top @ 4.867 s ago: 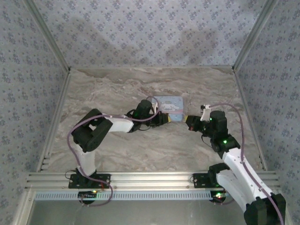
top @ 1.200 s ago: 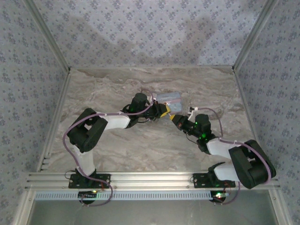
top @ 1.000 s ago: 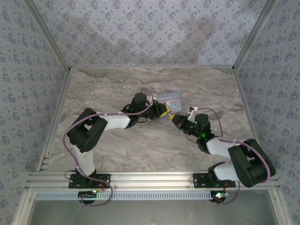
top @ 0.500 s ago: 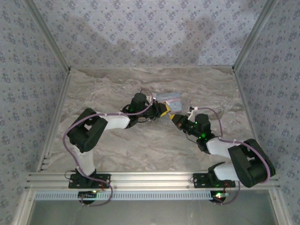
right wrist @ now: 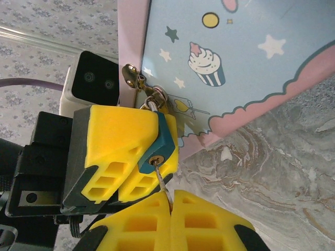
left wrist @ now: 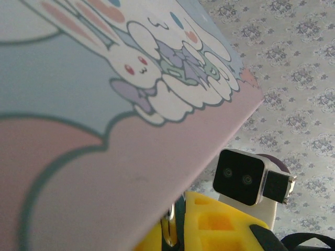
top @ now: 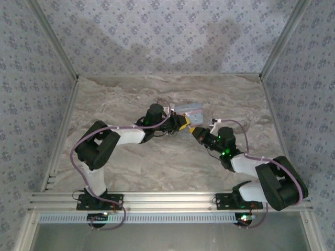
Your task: Unlock the padlock with the key
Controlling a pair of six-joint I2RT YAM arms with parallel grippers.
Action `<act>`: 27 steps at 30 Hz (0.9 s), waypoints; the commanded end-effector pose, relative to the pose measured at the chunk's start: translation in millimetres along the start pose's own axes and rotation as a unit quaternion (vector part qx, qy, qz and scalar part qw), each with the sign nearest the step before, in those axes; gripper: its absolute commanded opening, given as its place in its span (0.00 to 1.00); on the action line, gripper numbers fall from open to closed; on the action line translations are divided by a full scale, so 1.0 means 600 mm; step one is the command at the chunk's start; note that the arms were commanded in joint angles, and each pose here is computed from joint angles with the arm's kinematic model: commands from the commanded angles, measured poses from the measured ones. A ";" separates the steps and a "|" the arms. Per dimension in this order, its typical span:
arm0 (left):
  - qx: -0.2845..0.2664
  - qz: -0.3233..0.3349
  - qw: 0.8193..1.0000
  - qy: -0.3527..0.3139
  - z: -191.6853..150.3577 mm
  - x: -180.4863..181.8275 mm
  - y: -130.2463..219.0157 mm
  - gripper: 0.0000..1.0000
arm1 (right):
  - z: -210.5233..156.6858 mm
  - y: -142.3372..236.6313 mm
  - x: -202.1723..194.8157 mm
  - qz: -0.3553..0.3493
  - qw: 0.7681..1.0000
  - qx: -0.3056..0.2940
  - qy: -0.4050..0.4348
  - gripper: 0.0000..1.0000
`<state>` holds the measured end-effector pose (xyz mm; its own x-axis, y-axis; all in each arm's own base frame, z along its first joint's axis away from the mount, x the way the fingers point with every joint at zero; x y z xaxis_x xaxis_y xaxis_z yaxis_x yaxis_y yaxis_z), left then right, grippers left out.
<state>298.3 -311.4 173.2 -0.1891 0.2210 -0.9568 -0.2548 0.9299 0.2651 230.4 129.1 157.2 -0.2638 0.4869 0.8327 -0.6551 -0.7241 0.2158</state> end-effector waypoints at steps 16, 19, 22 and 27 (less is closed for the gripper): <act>0.028 -0.058 0.997 -0.031 -0.018 -0.035 -0.003 0.00 | 0.029 -0.015 0.025 0.030 0.999 -0.033 -0.029 0.00; 0.030 -0.060 0.997 -0.032 -0.019 -0.035 -0.004 0.00 | 0.033 -0.017 0.028 0.037 0.997 -0.041 -0.049 0.00; 0.031 -0.062 0.997 -0.032 -0.019 -0.037 -0.005 0.00 | 0.034 -0.018 0.027 0.035 0.995 -0.048 -0.079 0.00; 0.032 -0.068 0.997 -0.035 -0.021 -0.040 -0.004 0.00 | 0.035 -0.015 0.023 0.037 0.990 -0.061 -0.119 0.00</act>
<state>302.0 -311.5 179.2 -0.1724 0.1786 -0.9687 -0.3009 0.9269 0.2244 238.8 131.7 162.9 -0.1467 0.3605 0.9211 -0.6795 -0.7135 0.1711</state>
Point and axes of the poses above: each hand's point on the last joint's axis, 136 mm out from that joint toward the fingers, its own y axis back along the fingers, its own x axis along the line the jaws close on, z = x × y, the point moved 10 cm from there along y, back along the fingers, and after that the axes turned 12 degrees about y, right-handed, at the moved point
